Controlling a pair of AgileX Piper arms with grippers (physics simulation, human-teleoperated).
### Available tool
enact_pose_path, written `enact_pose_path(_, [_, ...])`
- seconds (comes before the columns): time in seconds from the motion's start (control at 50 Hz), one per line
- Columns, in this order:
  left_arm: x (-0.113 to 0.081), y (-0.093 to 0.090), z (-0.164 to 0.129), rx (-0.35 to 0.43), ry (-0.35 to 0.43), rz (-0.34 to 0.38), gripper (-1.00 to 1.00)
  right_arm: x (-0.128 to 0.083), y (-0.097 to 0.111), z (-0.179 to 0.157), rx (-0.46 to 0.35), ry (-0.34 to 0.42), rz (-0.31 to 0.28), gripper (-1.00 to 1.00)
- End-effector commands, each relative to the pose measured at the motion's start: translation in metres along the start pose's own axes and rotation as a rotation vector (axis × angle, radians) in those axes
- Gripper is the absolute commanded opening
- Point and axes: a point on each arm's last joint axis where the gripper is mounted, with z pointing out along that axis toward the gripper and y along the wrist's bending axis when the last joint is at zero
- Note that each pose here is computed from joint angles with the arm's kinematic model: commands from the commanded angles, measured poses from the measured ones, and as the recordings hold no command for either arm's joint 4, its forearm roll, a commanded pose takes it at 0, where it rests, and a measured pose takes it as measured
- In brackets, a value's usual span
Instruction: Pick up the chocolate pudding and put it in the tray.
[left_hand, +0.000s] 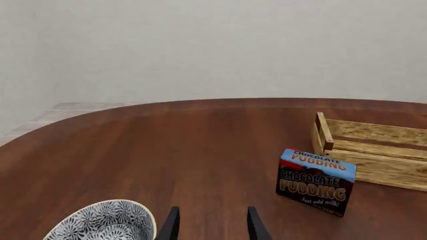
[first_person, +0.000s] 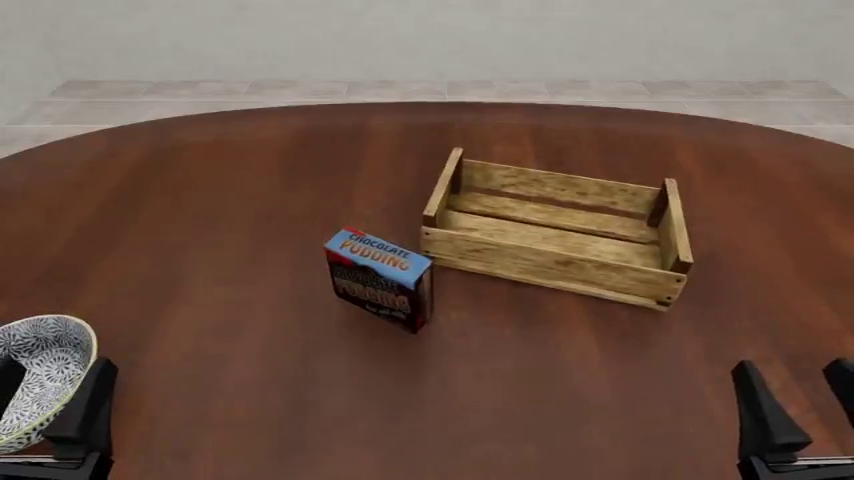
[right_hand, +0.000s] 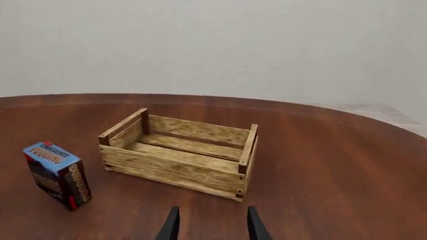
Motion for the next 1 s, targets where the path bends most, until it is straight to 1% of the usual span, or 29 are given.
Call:
enact_pose_path(0.02, [0.0,0.0,0.0,0.0,0.0,0.0,1.0,-0.012,0.0,-0.001,-0.011,-0.005,0.017,1.0])
enact_pose_path(0.08, [0.0,0.0,0.0,0.0,0.0,0.0,1.0,-0.02,0.0,-0.001,-0.012,-0.009,0.016,1.0])
enact_pose_path(0.18, [0.0,0.0,0.0,0.0,0.0,0.0,1.0,-0.043,0.002,0.001,-0.06,-0.01,-0.052,1.0])
enact_pose_path(0.22, [0.0,0.0,0.0,0.0,0.0,0.0,1.0,-0.053,0.005,0.007,-0.099,0.016,0.013,1.0])
enact_pose_path(0.24, [0.0,0.0,0.0,0.0,0.0,0.0,1.0,-0.053,0.005,0.007,-0.099,0.016,0.013,1.0])
enact_pose_path(0.26, [0.0,0.0,0.0,0.0,0.0,0.0,1.0,-0.066,0.004,0.005,-0.089,0.001,0.013,1.0])
enact_pose_path(0.28, [0.0,0.0,0.0,0.0,0.0,0.0,1.0,-0.066,0.004,0.005,-0.089,0.001,0.013,1.0])
enact_pose_path(0.3, [0.0,0.0,0.0,0.0,0.0,0.0,1.0,-0.068,0.004,0.008,-0.088,0.008,-0.011,1.0])
enact_pose_path(0.32, [0.0,0.0,0.0,0.0,0.0,0.0,1.0,-0.07,0.003,0.014,-0.066,0.03,-0.062,1.0])
enact_pose_path(0.34, [0.0,0.0,0.0,0.0,0.0,0.0,1.0,-0.072,0.003,0.018,-0.077,0.045,-0.072,1.0])
enact_pose_path(0.38, [0.0,0.0,0.0,0.0,0.0,0.0,1.0,-0.083,0.005,0.015,-0.102,0.018,-0.056,1.0])
enact_pose_path(0.42, [0.0,0.0,0.0,0.0,0.0,0.0,1.0,-0.092,0.007,0.018,-0.128,0.026,-0.023,1.0])
enact_pose_path(0.46, [0.0,0.0,0.0,0.0,0.0,0.0,1.0,-0.093,0.006,0.028,-0.11,0.059,-0.057,1.0])
enact_pose_path(0.54, [0.0,0.0,0.0,0.0,0.0,0.0,1.0,-0.102,0.007,0.033,-0.119,0.05,-0.061,1.0])
enact_pose_path(0.56, [0.0,0.0,0.0,0.0,0.0,0.0,1.0,-0.107,0.01,0.033,-0.156,0.04,-0.053,1.0])
enact_pose_path(0.58, [0.0,0.0,0.0,0.0,0.0,0.0,1.0,-0.109,0.009,0.039,-0.139,0.06,-0.058,1.0])
enact_pose_path(0.6, [0.0,0.0,0.0,0.0,0.0,0.0,1.0,-0.112,0.016,0.047,-0.199,0.088,-0.016,1.0])
enact_pose_path(0.64, [0.0,0.0,0.0,0.0,0.0,0.0,1.0,-0.118,0.018,0.056,-0.202,0.113,-0.008,1.0])
enact_pose_path(0.66, [0.0,0.0,0.0,0.0,0.0,0.0,1.0,-0.123,0.022,0.059,-0.232,0.114,0.017,1.0])
enact_pose_path(0.68, [0.0,0.0,0.0,0.0,0.0,0.0,1.0,-0.127,0.021,0.059,-0.229,0.096,-0.005,1.0])
enact_pose_path(0.78, [0.0,0.0,0.0,0.0,0.0,0.0,1.0,-0.135,0.027,0.072,-0.255,0.101,-0.02,1.0])
enact_pose_path(0.82, [0.0,0.0,0.0,0.0,0.0,0.0,1.0,-0.141,0.033,0.081,-0.287,0.105,-0.075,1.0])
enact_pose_path(0.84, [0.0,0.0,0.0,0.0,0.0,0.0,1.0,-0.147,0.033,0.085,-0.279,0.11,-0.049,1.0])
enact_pose_path(0.86, [0.0,0.0,0.0,0.0,0.0,0.0,1.0,-0.149,0.038,0.091,-0.3,0.129,-0.042,1.0])
enact_pose_path(0.88, [0.0,0.0,0.0,0.0,0.0,0.0,1.0,-0.156,0.039,0.092,-0.31,0.11,-0.035,1.0])
enact_pose_path(0.9, [0.0,0.0,0.0,0.0,0.0,0.0,1.0,-0.158,0.04,0.097,-0.304,0.12,-0.036,1.0])
enact_pose_path(0.96, [0.0,0.0,0.0,0.0,0.0,0.0,1.0,-0.164,0.042,0.102,-0.312,0.104,-0.068,1.0])
enact_pose_path(0.98, [0.0,0.0,0.0,0.0,0.0,0.0,1.0,-0.169,0.047,0.105,-0.339,0.087,-0.109,1.0])
enact_pose_path(1.0, [0.0,0.0,0.0,0.0,0.0,0.0,1.0,-0.173,0.054,0.109,-0.373,0.09,-0.101,1.0])
